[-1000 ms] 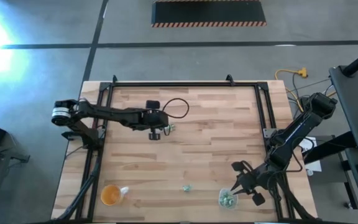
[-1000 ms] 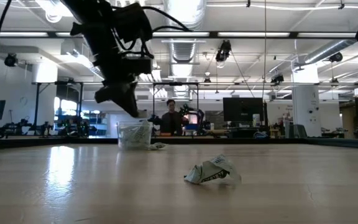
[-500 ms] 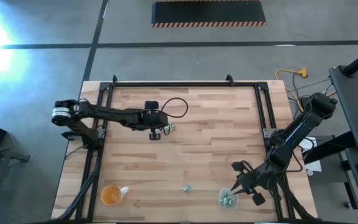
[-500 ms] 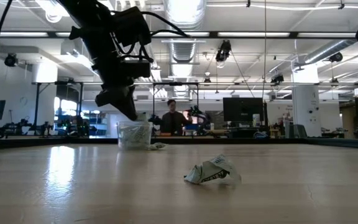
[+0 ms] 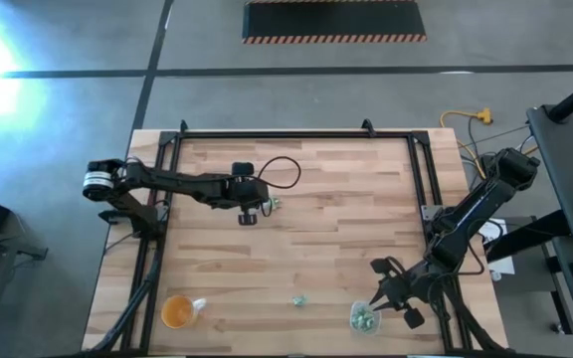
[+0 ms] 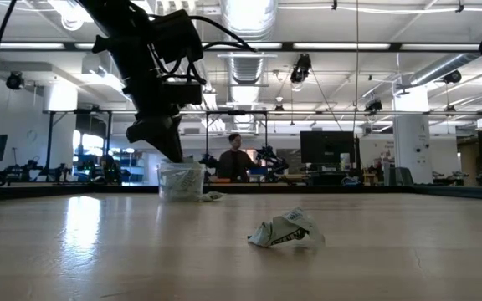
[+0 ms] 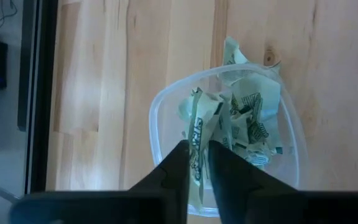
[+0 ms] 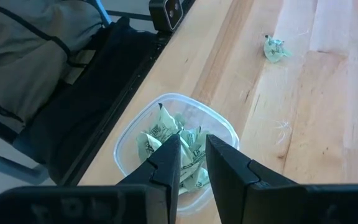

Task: Pick and place Stevia / Truvia into bins
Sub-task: Put the stevia packet into the top transparent container

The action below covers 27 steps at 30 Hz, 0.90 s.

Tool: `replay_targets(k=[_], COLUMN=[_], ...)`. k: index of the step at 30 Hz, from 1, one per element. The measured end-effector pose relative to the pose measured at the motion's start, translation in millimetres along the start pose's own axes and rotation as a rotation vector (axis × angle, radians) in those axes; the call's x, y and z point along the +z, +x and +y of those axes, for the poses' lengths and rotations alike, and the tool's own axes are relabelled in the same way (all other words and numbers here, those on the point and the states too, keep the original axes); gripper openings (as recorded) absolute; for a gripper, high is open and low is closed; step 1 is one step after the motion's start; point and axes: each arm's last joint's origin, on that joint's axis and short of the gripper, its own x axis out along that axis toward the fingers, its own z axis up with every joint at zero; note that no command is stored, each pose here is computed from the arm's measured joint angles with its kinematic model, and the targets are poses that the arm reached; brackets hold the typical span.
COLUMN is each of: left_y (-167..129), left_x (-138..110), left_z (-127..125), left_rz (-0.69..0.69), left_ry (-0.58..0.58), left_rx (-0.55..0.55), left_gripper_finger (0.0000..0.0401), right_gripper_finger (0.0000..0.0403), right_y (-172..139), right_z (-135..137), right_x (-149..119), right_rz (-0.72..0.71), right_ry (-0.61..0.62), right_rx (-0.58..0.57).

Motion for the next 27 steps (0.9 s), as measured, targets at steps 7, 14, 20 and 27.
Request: replay_targets(k=[7,14,20,27], left_y=[0,-10,-24,-21], left_x=[-1,-8,-9,4], left_z=[0,3,9,12], left_rz=[0.007,0.055,0.017,-0.084], left_ry=[-0.002,-0.016,-0.079,-0.111], left_rx=[0.001,0.017,0.023,0.095], left_gripper_finger=[0.0106,0.0139,0.0142,0.0141], right_gripper_finger=[0.0068,0.0068,0.0068,0.0068], right_y=[0,0,0,0], right_z=[0,0,0,0], right_x=[0,0,0,1], right_rz=[0.0,0.001,-0.001,-0.012], right_ry=[0.0,0.0,-0.004,-0.002], right_rx=[0.0,-0.001,-0.005,-0.019])
